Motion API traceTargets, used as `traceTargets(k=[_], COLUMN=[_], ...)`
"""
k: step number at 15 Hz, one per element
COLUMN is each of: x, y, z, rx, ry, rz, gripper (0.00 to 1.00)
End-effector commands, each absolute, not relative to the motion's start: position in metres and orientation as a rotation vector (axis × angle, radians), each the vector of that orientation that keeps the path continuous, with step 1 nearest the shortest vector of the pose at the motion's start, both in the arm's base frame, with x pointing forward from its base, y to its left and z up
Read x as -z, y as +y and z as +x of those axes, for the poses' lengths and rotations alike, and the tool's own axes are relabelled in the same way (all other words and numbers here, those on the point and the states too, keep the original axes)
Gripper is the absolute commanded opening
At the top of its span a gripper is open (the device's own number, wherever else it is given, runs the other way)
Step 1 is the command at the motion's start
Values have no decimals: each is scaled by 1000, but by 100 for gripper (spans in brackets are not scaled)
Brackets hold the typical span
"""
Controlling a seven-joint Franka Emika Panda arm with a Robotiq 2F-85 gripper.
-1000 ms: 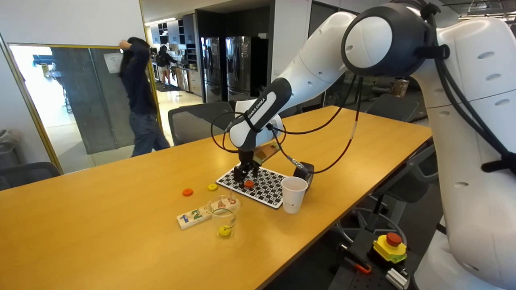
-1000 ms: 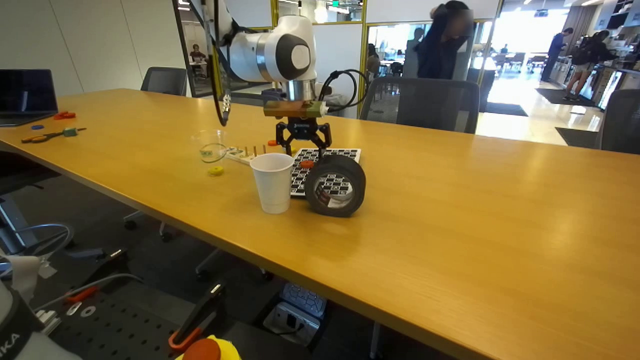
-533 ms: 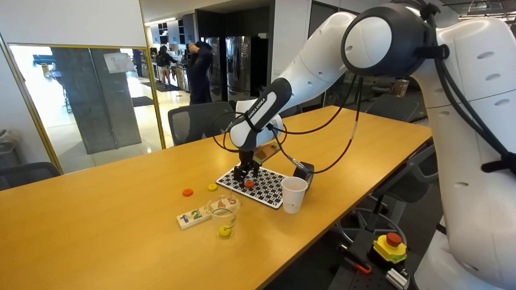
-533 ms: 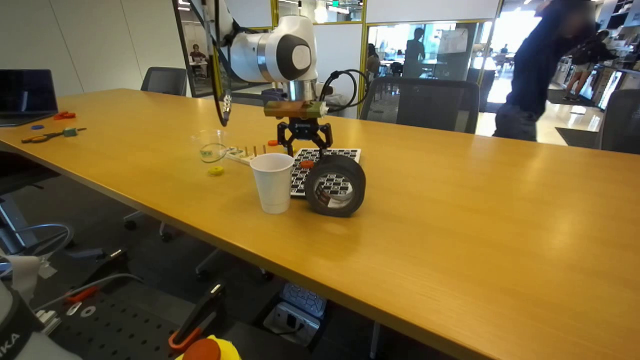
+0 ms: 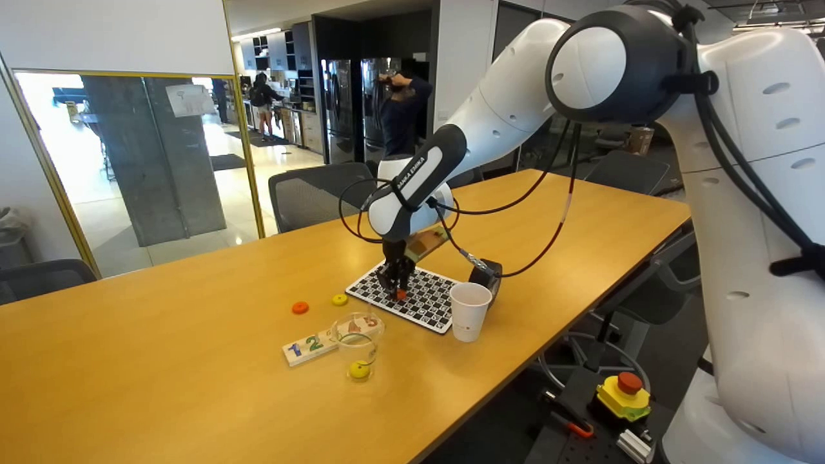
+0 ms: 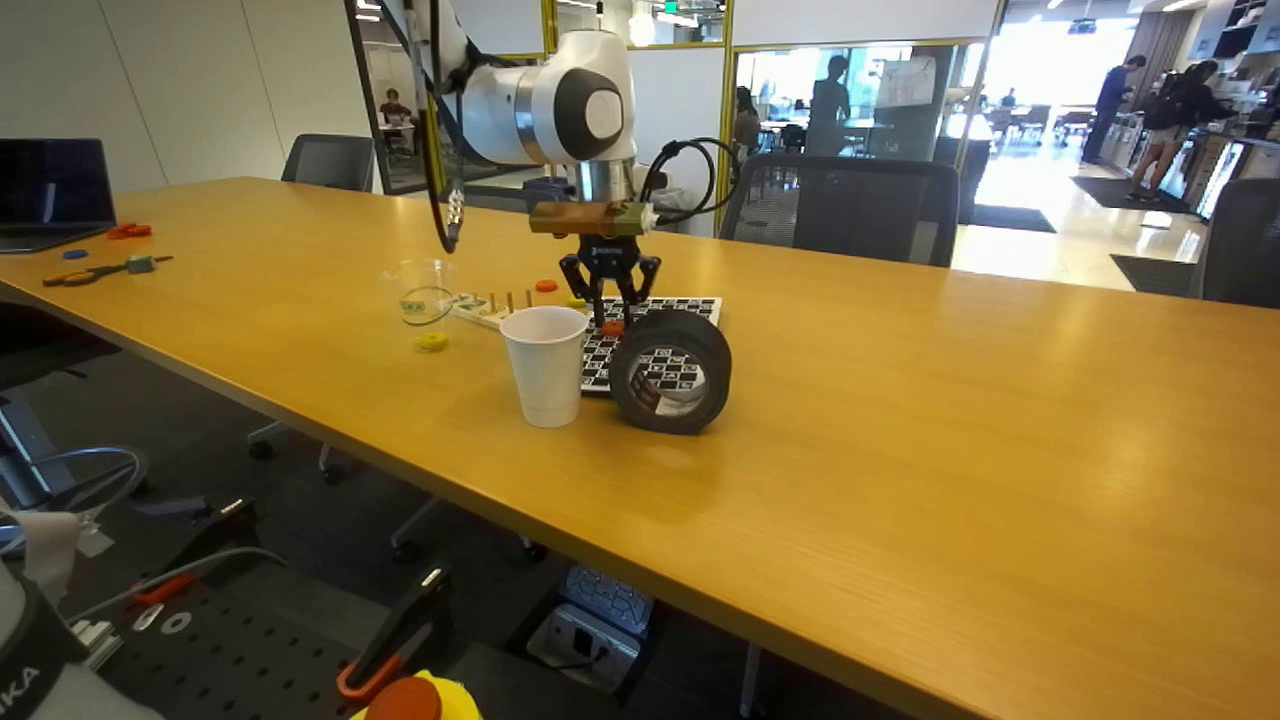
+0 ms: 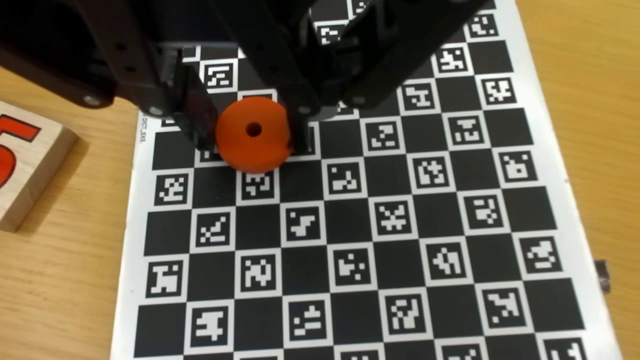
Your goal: Put the orange rings in the white cup and put the yellow rings in the clear cup
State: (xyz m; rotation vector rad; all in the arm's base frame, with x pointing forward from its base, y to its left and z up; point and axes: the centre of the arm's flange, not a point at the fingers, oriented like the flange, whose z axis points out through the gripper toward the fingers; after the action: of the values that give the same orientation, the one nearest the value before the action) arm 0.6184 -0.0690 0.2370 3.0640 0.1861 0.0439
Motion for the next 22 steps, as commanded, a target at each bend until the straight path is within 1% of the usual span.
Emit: traceTargets(k=[1, 5, 12, 17, 22], x=[-235, -237, -283, -344, -389], y=[-70, -71, -77, -88, -87], z=[623, 622, 596, 540, 481], rx=[-67, -63, -96, -132, -89], ry=[170, 164, 122, 81, 31], rz=[3050, 3051, 3071, 3068, 3084], gripper=[21, 21, 20, 20, 20])
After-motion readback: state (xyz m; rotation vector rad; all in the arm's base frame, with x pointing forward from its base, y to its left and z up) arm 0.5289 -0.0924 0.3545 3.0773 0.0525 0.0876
